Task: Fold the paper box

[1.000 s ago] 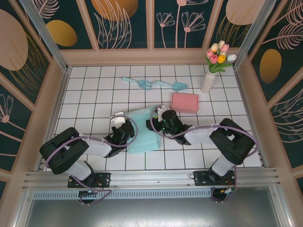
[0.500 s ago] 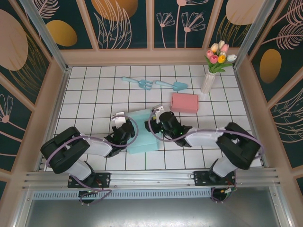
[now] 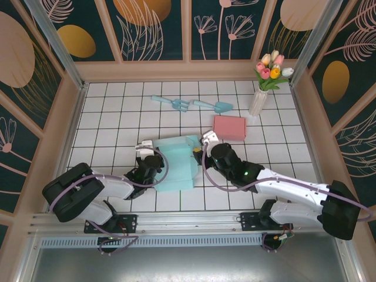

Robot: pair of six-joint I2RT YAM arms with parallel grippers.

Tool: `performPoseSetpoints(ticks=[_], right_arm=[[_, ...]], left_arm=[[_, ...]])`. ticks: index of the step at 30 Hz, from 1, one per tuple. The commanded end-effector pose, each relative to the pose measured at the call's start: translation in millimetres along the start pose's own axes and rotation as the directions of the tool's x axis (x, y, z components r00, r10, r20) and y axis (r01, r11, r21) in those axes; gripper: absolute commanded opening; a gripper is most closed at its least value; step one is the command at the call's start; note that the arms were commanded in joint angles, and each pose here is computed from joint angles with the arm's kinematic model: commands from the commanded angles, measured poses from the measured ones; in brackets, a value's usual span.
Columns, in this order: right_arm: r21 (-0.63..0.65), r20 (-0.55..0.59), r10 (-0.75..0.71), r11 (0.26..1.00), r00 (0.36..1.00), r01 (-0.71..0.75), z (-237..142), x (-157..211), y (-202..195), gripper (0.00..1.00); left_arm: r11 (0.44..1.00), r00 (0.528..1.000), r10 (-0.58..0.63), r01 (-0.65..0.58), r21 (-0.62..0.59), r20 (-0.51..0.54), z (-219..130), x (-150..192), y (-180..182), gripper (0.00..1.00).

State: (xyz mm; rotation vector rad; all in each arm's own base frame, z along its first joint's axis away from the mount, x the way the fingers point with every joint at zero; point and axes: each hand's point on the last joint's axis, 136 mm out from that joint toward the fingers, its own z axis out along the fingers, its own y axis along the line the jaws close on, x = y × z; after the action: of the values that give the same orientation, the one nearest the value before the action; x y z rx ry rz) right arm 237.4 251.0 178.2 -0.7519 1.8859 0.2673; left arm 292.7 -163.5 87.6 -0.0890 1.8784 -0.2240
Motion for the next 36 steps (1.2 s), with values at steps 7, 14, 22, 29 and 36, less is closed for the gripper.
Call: performPoseSetpoints(ticks=[7, 14, 22, 29, 36], right_arm=[[-0.122, 0.008, -0.273, 0.955, 0.962, 0.272, 1, 31, -14, 0.52], [-0.206, 0.048, -0.329, 0.92, 0.943, 0.332, 18, 45, 6, 0.51], [-0.296, 0.094, -0.308, 0.899, 0.947, 0.322, 24, 41, 25, 0.48], [-0.339, 0.117, -0.289, 0.888, 0.95, 0.312, 23, 37, 35, 0.47], [-0.344, 0.15, -0.268, 0.888, 0.952, 0.304, 24, 25, 46, 0.47]], left_arm=[[0.995, 0.997, 0.002, -0.01, 0.097, 0.078, -12, -14, -8, 0.0], [0.981, 0.996, 0.001, -0.018, 0.194, 0.085, -22, -16, -19, 0.0], [0.965, 0.997, 0.002, -0.022, 0.262, 0.076, -28, -16, -27, 0.0], [0.964, 0.998, 0.011, -0.028, 0.264, 0.067, -27, -13, -29, 0.0], [0.967, 0.999, 0.005, -0.018, 0.254, 0.052, -20, -9, -31, 0.0]])
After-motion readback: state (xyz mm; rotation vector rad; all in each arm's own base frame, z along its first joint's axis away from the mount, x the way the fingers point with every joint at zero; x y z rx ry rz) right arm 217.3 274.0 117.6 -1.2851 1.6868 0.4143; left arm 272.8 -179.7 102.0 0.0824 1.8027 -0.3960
